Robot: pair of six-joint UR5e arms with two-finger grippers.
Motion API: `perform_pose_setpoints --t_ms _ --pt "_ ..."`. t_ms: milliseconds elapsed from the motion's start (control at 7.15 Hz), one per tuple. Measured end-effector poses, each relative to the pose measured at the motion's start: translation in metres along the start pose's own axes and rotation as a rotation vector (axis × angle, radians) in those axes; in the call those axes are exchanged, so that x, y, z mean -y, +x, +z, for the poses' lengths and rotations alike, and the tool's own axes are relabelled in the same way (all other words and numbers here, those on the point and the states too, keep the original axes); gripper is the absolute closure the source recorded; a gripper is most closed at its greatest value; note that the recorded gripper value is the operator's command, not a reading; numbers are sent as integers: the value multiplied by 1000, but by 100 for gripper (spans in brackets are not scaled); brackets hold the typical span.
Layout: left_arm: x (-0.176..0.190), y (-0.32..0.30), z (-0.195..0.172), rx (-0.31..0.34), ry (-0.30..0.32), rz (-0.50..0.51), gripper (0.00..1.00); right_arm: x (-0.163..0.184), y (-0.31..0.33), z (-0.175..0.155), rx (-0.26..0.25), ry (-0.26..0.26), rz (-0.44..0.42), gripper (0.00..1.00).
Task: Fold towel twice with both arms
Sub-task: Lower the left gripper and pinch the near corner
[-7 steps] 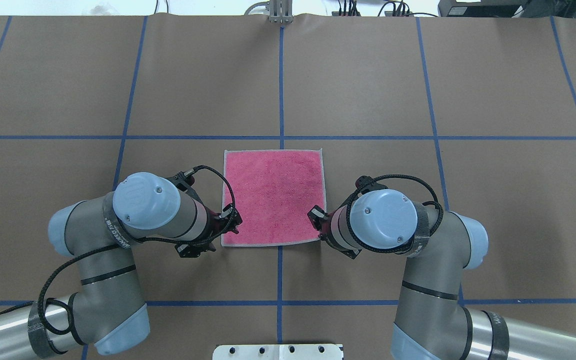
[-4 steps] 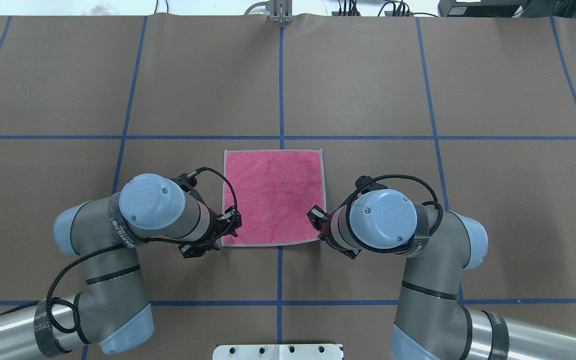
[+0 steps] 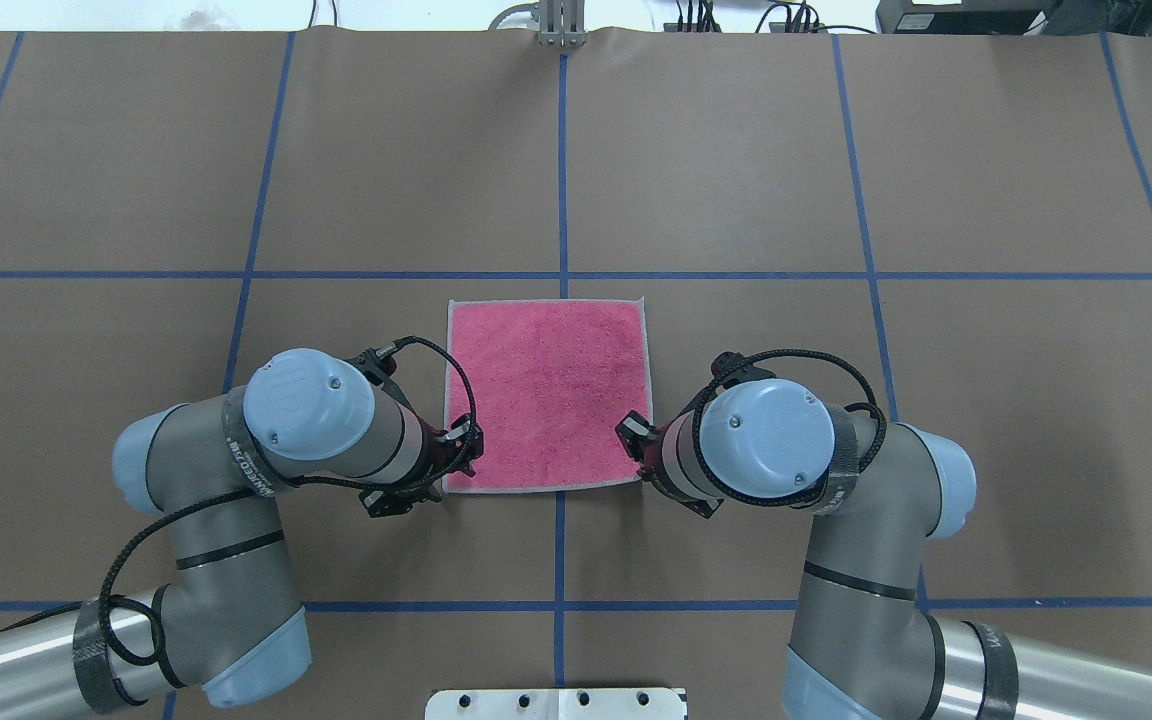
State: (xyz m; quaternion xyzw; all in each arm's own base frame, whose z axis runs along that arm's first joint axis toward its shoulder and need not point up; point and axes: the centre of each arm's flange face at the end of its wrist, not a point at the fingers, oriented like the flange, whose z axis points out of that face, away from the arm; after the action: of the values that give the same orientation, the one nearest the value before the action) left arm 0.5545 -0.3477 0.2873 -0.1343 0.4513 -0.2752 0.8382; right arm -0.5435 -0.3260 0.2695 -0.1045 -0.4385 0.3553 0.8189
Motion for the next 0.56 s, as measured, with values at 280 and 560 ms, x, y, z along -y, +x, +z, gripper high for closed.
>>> perform_pose_setpoints --t_ms 280,560 --pt "-1 -1 0 3 -2 -1 53 -1 0 0 -1 -1 -1 100" --pt "-1 -1 1 6 -3 -5 54 -1 0 0 0 0 -1 100"
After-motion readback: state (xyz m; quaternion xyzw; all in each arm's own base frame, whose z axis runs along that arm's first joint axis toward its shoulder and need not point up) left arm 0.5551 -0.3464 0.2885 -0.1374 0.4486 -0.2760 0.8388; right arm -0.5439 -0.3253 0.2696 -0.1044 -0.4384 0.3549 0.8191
